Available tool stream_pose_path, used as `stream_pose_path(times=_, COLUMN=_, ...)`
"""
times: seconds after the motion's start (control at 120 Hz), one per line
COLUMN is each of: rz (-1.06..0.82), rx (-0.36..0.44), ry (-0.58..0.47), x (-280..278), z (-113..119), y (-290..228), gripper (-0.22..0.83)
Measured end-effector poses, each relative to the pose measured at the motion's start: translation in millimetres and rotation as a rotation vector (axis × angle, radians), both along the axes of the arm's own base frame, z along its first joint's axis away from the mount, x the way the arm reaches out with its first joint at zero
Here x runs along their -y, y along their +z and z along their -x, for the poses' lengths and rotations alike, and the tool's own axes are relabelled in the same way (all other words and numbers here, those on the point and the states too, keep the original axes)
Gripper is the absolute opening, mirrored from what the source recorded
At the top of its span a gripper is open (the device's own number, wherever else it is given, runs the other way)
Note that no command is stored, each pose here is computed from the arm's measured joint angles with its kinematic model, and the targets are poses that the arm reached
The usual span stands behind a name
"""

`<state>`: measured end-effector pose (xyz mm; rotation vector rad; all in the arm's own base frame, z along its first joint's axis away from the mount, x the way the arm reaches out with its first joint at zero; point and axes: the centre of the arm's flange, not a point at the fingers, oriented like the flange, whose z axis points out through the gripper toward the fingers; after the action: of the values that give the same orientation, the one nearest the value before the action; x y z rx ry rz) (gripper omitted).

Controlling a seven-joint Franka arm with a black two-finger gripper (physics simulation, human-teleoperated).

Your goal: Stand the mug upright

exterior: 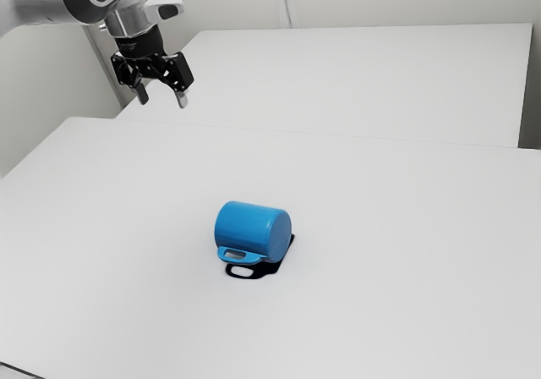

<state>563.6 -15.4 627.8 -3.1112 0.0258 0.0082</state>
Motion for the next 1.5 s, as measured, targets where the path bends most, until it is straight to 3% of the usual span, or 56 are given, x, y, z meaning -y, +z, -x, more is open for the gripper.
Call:
stream_pose_path(times=0.25, rz=-0.002, rx=0.009, ry=-0.033, x=18, z=7, y=9, gripper=0.62)
stream_pose_path(times=0.408, rz=-0.006, rx=0.017, ry=-0.048, x=25, z=30, y=20, gripper=0.62)
stream_pose_path(times=0.642, rz=-0.001, rx=-0.051, ry=0.006, x=-2, z=43, y=-17, gripper=0.62)
stream_pose_path(times=0.992, rz=0.218, rx=-0.112, ry=0.134, x=-44, z=31, y=-111, gripper=0.62)
stream_pose_path(times=1.5, rz=0.544, rx=-0.041, ry=0.037, x=-90, z=13, y=-231, gripper=0.62)
